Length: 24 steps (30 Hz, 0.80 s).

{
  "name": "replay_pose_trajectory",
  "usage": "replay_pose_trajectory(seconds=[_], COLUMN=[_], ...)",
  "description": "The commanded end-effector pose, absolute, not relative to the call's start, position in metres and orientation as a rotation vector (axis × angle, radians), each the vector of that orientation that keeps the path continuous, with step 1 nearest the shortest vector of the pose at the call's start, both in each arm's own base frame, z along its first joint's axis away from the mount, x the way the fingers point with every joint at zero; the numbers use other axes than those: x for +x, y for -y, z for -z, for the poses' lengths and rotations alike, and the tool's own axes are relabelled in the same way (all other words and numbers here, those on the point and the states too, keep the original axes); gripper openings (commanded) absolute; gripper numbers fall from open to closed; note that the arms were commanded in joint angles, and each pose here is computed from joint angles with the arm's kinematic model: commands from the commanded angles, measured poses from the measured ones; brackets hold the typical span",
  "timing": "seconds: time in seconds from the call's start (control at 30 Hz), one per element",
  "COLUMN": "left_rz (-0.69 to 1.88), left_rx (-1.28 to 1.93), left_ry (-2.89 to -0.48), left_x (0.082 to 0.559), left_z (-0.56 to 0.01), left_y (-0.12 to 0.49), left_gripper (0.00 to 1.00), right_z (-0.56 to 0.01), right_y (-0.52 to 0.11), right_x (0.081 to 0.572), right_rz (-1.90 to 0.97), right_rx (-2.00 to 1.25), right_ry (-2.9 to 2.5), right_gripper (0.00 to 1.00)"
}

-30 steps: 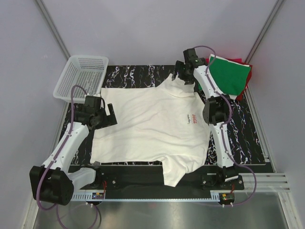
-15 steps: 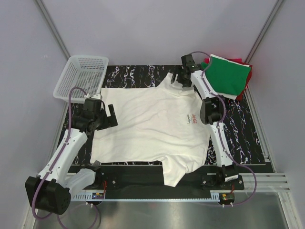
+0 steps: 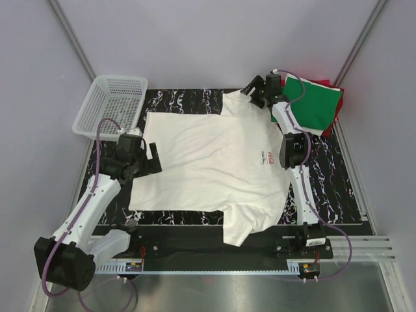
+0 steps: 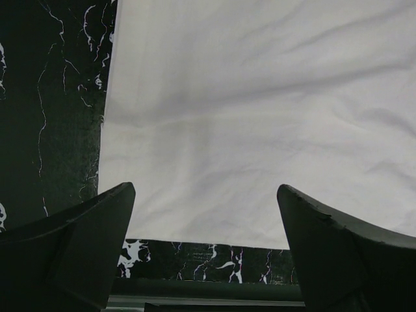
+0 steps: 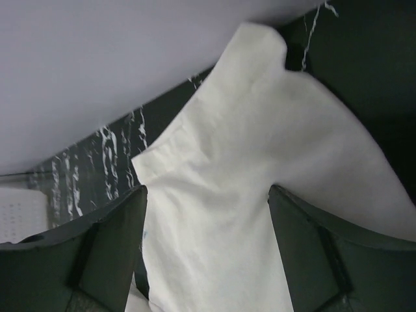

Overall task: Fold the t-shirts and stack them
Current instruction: Flatten the tshirt out

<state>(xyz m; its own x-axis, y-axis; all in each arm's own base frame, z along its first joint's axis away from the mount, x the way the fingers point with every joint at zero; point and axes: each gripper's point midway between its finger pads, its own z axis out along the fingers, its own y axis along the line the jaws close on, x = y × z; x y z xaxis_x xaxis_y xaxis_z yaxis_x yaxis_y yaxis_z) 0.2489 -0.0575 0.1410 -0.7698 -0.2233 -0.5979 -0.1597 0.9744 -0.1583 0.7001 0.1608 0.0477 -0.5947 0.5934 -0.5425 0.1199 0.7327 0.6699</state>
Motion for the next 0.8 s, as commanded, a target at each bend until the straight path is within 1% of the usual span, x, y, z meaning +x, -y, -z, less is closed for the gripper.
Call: replay_pose_trajectory(seconds=[0.0, 0.03, 0.07, 0.13, 0.17, 0.2, 0.23, 0.3, 0.33, 0.37, 0.4, 0.43, 0.47, 0.5, 0.53, 0.57, 0.6, 0.63, 0.67, 0.7, 0.73, 0.77], left_rz=[0.102, 0.096, 0.097, 0.093, 0.096, 0.094, 0.093, 0.093, 0.094, 0.095, 0.098, 0.097, 0.1, 0.102, 0.101, 0.103, 0.098, 0.1, 0.101, 0.108, 0.109, 0.114], left_rx=[-0.274, -0.276, -0.271, -0.269, -0.269, -0.267, -0.269, -0.273, -0.274, -0.275, -0.276, -0.277, -0.276, -0.275, -0.276, -0.276, -0.274, -0.273, -0.271, -0.267, -0.265, -0.261], left_ry=[-2.447, -2.448, -2.447, -2.447, -2.445, -2.441, -2.44, -2.427, -2.422, -2.416, -2.401, -2.398, -2.39, -2.389, -2.387, -2.393, -2.402, -2.403, -2.407, -2.407, -2.41, -2.405], left_x=[0.254, 0.254, 0.254, 0.254, 0.254, 0.254, 0.254, 0.254, 0.254, 0.254, 0.254, 0.254, 0.254, 0.254, 0.255, 0.255, 0.255, 0.255, 0.254, 0.254, 0.254, 0.254], left_z=[-0.142, -0.141, -0.142, -0.142, -0.143, -0.143, -0.143, -0.146, -0.148, -0.149, -0.152, -0.152, -0.154, -0.155, -0.155, -0.154, -0.151, -0.152, -0.151, -0.151, -0.15, -0.151], left_y=[0.057, 0.057, 0.057, 0.058, 0.058, 0.058, 0.058, 0.057, 0.057, 0.057, 0.056, 0.056, 0.056, 0.056, 0.056, 0.057, 0.057, 0.057, 0.057, 0.059, 0.059, 0.061], left_gripper=[0.98, 0.98, 0.98, 0.98, 0.98, 0.98, 0.98, 0.98, 0.98, 0.98, 0.98, 0.98, 0.99, 0.98, 0.99, 0.99, 0.99, 0.99, 0.98, 0.98, 0.98, 0.98], right_z=[-0.057, -0.086, -0.101, -0.137, -0.17, -0.181, -0.22, -0.246, -0.286, -0.302, -0.297, -0.338, -0.348, -0.326, -0.361, -0.363, -0.32, -0.352, -0.344, -0.295, -0.313, -0.298], right_y=[-0.17, -0.176, -0.178, -0.185, -0.192, -0.201, -0.21, -0.232, -0.24, -0.248, -0.254, -0.265, -0.271, -0.275, -0.282, -0.285, -0.289, -0.28, -0.293, -0.286, -0.267, -0.265], right_x=[0.727, 0.732, 0.734, 0.734, 0.728, 0.722, 0.71, 0.69, 0.672, 0.661, 0.65, 0.624, 0.61, 0.598, 0.565, 0.548, 0.526, 0.497, 0.47, 0.44, 0.414, 0.388], right_rz=[-0.9, -0.96, -0.981, -1.028, -1.069, -1.094, -1.135, -1.168, -1.192, -1.2, -1.195, -1.207, -1.208, -1.195, -1.183, -1.167, -1.126, -1.064, -1.034, -0.956, -0.877, -0.845], right_rx=[0.541, 0.487, 0.464, 0.394, 0.336, 0.297, 0.216, 0.119, 0.049, 0.016, 0.008, -0.036, -0.046, -0.032, -0.042, -0.039, -0.035, -0.025, -0.038, -0.014, 0.042, 0.082], right_ry=[-1.952, -1.869, -1.833, -1.755, -1.719, -1.715, -1.676, -1.679, -1.647, -1.643, -1.698, -1.675, -1.69, -1.772, -1.765, -1.789, -1.923, -1.891, -1.942, -2.109, -2.089, -2.15], right_gripper=[0.84, 0.85, 0.86, 0.92, 0.93, 0.96, 0.98, 0.99, 1.0, 1.0, 1.0, 1.0, 1.0, 1.0, 1.0, 1.0, 1.0, 1.0, 1.0, 1.0, 1.0, 1.0])
